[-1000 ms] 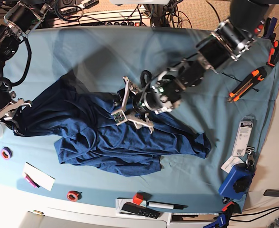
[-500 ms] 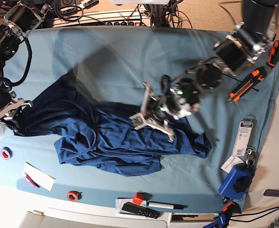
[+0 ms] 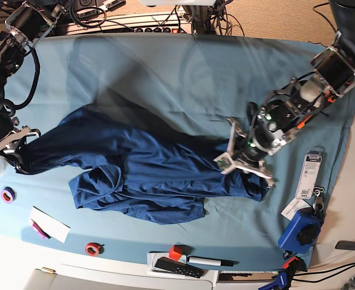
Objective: Layout the t-shirt on the table in an organized manner, then fold the t-shirt properly
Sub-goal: 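Pull the grasped fabric outward with the left gripper, spreading the t-shirt, then hold the t-shirt edge with the left gripper, right gripper holding the other end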
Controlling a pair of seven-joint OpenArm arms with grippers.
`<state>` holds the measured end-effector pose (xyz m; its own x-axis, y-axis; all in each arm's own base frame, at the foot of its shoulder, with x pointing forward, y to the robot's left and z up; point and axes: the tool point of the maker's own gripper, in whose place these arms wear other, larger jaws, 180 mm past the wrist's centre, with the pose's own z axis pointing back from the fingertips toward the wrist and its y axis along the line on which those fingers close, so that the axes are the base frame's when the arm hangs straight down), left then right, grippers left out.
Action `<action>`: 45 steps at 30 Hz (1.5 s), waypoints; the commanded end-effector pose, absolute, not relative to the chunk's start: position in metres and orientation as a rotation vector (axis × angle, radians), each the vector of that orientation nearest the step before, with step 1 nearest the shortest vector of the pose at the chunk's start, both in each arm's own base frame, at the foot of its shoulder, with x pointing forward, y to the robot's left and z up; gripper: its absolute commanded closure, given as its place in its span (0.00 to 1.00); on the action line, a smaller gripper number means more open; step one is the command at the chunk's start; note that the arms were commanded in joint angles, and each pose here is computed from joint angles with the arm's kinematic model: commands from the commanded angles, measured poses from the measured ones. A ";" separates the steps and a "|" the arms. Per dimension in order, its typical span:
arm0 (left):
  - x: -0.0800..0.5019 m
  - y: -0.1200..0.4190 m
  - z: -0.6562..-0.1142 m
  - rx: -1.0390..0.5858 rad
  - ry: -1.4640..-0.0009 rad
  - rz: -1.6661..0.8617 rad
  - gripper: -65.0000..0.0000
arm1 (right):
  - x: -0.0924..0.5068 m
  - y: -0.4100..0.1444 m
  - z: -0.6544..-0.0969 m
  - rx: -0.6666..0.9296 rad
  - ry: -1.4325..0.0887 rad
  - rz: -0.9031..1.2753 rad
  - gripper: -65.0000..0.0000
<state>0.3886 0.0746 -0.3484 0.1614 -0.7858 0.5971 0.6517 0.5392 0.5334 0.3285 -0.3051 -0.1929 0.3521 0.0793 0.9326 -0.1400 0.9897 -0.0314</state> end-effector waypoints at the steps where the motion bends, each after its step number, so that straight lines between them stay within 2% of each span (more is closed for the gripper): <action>1: 0.402 0.083 -0.329 0.212 -1.015 -1.015 0.82 | 0.332 -0.308 -0.172 0.036 -1.266 0.165 1.00; 3: 0.403 0.093 -0.331 0.253 -0.995 -1.017 0.69 | 0.332 -0.308 -0.172 0.036 -1.266 0.165 1.00; 5: 0.403 0.100 -0.332 0.292 -0.977 -1.026 0.63 | 0.332 -0.308 -0.172 0.036 -1.266 0.165 1.00; 14: 0.397 0.095 -0.338 0.270 -0.944 -1.089 0.63 | 0.332 -0.308 -0.172 0.036 -1.266 0.165 1.00; 16: 0.403 0.101 -0.333 0.334 -0.961 -1.092 0.63 | 0.332 -0.308 -0.172 0.036 -1.266 0.165 1.00; 18: 0.415 0.118 -0.320 0.466 -0.997 -1.054 0.63 | 0.332 -0.308 -0.172 0.036 -1.266 0.165 1.00; 20: 0.424 0.135 -0.306 0.563 -1.027 -1.000 0.64 | 0.332 -0.308 -0.172 0.036 -1.267 0.165 1.00; 25: 0.440 0.183 -0.275 0.677 -1.062 -0.884 0.82 | 0.332 -0.308 -0.172 0.036 -1.267 0.165 1.00; 29: 0.448 0.225 -0.249 0.738 -1.072 -0.792 0.84 | 0.332 -0.308 -0.172 0.036 -1.267 0.165 1.00; 31: 0.448 0.233 -0.250 0.674 -1.046 -0.766 0.84 | 0.332 -0.308 -0.172 0.037 -1.267 0.163 1.00; 34: 0.438 0.210 -0.270 0.405 -0.976 -0.814 0.83 | 0.332 -0.308 -0.172 0.037 -1.267 0.163 1.00; 37: 0.424 0.167 -0.278 0.156 -0.983 -0.933 0.70 | 0.332 -0.308 -0.172 0.037 -1.267 0.163 1.00; 41: 0.414 0.125 -0.282 0.014 -1.009 -1.042 0.52 | 0.332 -0.308 -0.173 0.037 -1.264 0.163 1.00; 45: 0.409 0.093 -0.294 -0.060 -1.005 -1.073 0.50 | 0.332 -0.308 -0.173 0.036 -1.264 0.163 1.00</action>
<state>0.3978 0.0886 -0.3114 0.1281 -0.7092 0.6933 0.7759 0.5070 0.3753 0.3287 -0.3052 -0.1924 0.3495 0.0788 0.9336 -0.1395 0.9897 -0.0313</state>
